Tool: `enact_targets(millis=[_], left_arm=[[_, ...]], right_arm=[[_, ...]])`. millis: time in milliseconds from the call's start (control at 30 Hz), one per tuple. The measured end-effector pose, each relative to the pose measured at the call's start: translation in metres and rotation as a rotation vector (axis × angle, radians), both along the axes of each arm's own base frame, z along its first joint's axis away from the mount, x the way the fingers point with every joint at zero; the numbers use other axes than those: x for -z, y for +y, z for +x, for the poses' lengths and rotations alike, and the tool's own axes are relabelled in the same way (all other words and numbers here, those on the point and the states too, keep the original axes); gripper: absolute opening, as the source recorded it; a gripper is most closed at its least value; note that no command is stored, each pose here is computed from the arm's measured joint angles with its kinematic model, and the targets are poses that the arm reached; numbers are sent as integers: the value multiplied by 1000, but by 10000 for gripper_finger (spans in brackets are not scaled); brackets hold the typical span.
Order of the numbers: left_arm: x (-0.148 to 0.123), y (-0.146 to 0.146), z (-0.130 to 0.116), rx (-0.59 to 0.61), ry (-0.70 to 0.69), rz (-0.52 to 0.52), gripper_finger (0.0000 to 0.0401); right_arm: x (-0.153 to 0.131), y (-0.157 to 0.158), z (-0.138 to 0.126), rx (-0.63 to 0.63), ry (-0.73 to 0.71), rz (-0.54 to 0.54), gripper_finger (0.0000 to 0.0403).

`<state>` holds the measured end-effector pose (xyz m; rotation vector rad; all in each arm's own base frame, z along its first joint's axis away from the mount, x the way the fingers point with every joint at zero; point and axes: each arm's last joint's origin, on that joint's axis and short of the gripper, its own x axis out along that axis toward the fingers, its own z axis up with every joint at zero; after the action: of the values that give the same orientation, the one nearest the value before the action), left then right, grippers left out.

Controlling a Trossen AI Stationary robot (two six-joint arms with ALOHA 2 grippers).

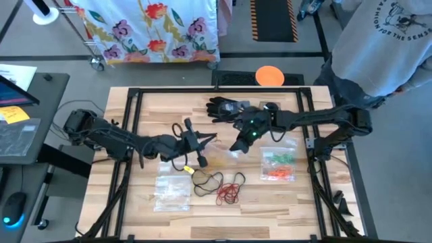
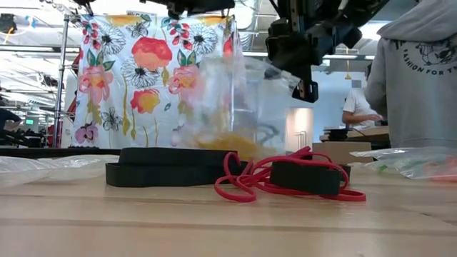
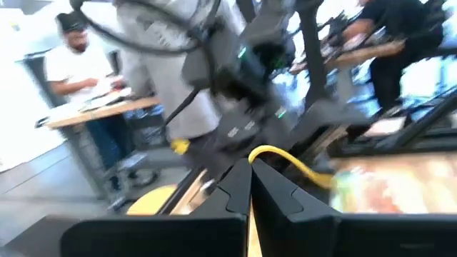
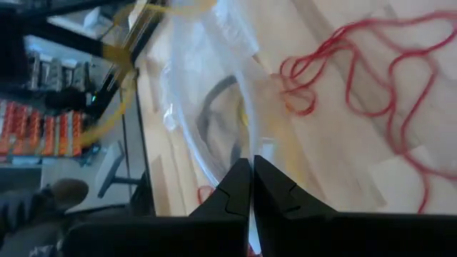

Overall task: Sort rubber bands
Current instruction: Put the yellow rubber band into the transparent zip bag

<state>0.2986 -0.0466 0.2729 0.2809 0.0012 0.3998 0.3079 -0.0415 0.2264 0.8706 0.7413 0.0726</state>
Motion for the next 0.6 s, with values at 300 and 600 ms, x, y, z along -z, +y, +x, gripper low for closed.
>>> enact_targets(millis=[300,600], left_arm=[[-2,3,2,67,-45,-77,0],[-21,4,5,57,-164,-177,0]], right_arm=[[0,0,0,38,16,10,8],[0,0,0,42,18,14,8]])
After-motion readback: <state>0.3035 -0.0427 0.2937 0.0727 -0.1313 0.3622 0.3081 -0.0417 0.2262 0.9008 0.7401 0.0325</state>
